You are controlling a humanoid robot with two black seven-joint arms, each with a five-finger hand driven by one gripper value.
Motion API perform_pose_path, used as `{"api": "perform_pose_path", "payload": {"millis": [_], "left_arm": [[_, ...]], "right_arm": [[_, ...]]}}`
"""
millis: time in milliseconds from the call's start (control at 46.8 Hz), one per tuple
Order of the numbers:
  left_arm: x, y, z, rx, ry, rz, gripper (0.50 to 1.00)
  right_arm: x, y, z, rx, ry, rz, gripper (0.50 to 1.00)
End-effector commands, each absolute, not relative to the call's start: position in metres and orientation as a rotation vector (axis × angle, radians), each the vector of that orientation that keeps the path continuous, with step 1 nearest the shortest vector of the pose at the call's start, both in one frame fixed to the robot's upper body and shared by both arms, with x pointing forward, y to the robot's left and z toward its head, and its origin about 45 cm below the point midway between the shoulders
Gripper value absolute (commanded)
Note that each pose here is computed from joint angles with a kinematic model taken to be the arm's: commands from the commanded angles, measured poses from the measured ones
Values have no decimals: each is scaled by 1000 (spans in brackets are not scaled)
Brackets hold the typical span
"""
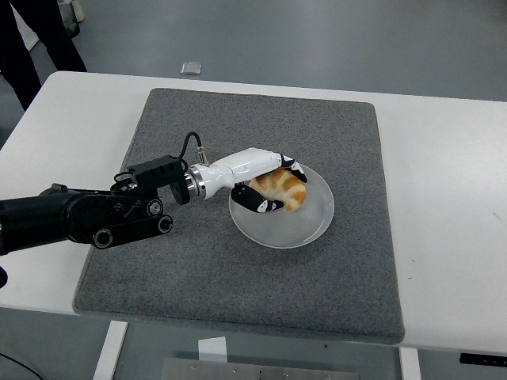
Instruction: Place the bread on the plate
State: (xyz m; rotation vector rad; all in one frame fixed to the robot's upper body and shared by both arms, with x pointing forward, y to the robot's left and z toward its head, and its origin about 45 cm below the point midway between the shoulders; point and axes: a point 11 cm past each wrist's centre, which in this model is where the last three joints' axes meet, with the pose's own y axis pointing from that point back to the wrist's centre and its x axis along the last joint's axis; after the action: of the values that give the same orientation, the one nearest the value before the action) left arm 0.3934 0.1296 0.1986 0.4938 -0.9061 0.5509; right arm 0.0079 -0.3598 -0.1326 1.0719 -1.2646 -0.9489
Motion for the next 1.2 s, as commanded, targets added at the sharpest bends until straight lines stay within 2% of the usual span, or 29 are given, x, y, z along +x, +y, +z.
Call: {"api": "perform_pose_path", "payload": {"millis": [0,128,278,363,449,662,897,1175], "left_arm": [[394,130,199,495,-906,552,846],[394,130,199,496,-905,554,878],[393,133,197,501,-899,554,887],[391,132,196,498,-896,551,923],[392,132,199,492,-895,555,930],[406,138,227,428,-812,654,983],[430,146,274,342,-756,736,984],[465,169,372,195,-676,835,986]], "right_arm": [[8,-360,-133,1072,-1265,-949,952],[8,-360,-133,1072,-1265,-949,952],[8,-360,-133,1072,-1265,-949,952],[8,-360,-133,1072,-1265,-949,952],[8,-360,-133,1072,-1265,-949,952],[8,-360,-133,1072,-1265,-949,952],[8,-360,-133,1072,-1265,-949,952],[8,-360,-133,1072,-1265,-949,952]]}}
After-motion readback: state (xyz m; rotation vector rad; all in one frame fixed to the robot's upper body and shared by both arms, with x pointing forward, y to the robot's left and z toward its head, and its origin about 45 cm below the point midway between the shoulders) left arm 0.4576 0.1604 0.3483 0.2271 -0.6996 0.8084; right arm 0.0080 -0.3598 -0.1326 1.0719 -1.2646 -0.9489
